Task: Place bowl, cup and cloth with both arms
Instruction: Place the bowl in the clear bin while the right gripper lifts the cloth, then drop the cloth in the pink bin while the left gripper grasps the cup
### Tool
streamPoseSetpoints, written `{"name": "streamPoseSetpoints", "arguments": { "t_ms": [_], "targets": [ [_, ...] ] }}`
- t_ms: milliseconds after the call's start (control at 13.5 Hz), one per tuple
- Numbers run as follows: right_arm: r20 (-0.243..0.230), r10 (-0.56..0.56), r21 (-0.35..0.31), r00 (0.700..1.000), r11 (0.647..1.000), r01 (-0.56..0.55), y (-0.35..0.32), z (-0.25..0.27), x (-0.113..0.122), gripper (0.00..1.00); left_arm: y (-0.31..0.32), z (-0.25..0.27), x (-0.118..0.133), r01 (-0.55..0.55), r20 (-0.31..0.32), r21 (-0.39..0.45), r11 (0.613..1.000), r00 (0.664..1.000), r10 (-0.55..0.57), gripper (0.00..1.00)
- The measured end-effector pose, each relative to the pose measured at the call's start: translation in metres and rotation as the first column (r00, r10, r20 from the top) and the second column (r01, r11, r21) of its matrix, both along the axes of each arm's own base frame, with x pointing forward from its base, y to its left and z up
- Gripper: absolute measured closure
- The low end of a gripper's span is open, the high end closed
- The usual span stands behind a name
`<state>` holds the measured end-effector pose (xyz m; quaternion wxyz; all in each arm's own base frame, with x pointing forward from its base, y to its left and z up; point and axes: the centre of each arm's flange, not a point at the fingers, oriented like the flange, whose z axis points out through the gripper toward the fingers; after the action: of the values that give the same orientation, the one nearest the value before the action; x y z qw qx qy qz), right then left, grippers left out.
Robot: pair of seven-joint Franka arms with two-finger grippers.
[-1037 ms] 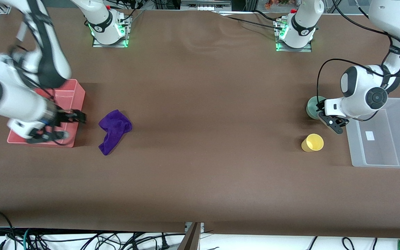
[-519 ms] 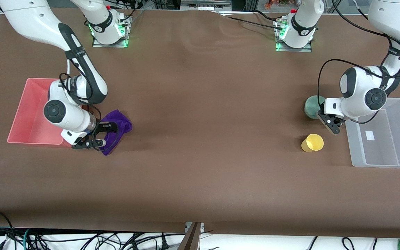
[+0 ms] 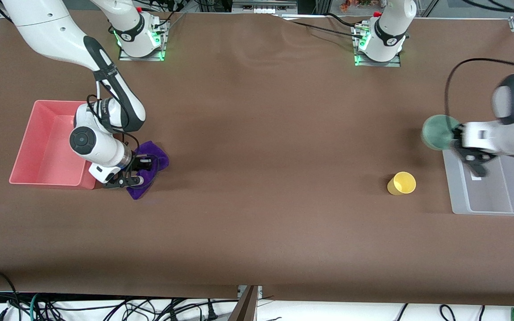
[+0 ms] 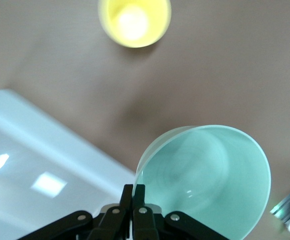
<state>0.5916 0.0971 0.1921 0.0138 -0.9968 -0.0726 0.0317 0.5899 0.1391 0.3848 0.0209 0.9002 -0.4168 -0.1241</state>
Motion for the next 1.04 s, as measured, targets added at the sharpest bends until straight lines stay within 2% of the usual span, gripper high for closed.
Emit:
{"name": "streamPoseSetpoints", "arguments": {
  "t_ms": [74, 148, 296, 519, 593, 741, 1037],
  "targets": [
    [-0.005, 0.001, -0.002, 1.000, 1.000, -0.001, 0.000, 0.005, 0.003, 0.86, 0.037, 0.007, 0.005, -0.008, 0.019, -0.004, 1.000, 1.000, 0.008, 0.97],
    [-0.033, 0.007, -0.010, 0.999, 1.000, -0.008, 0.000, 0.019, 0.009, 0.90, 0.082, -0.002, 0.006, -0.023, 0.021, -0.013, 1.000, 1.000, 0.023, 0.97],
    [-0.108, 0.030, -0.029, 0.994, 0.999, -0.033, -0.006, 0.070, 0.028, 0.91, 0.152, -0.052, 0.005, -0.027, 0.029, -0.034, 0.999, 0.999, 0.028, 0.97],
    [-0.210, 0.087, -0.047, 0.974, 0.994, -0.099, -0.051, 0.171, 0.045, 0.91, 0.190, -0.131, 0.009, -0.024, 0.065, -0.039, 0.999, 0.998, 0.027, 0.97],
    [-0.234, 0.107, -0.041, 0.966, 0.992, -0.119, -0.077, 0.197, 0.044, 0.91, 0.190, -0.146, 0.010, -0.024, 0.067, -0.040, 0.999, 0.997, 0.026, 0.93],
    [-0.272, 0.140, -0.025, 0.952, 0.988, -0.152, -0.135, 0.222, 0.038, 0.91, 0.192, -0.151, 0.014, -0.026, 0.076, -0.042, 0.999, 0.997, 0.029, 0.74],
    [-0.355, 0.138, 0.005, 0.925, 0.989, -0.145, -0.229, 0.205, 0.014, 0.91, 0.171, -0.084, 0.032, -0.053, 0.104, -0.077, 0.996, 0.993, 0.061, 0.32]
  ]
}}
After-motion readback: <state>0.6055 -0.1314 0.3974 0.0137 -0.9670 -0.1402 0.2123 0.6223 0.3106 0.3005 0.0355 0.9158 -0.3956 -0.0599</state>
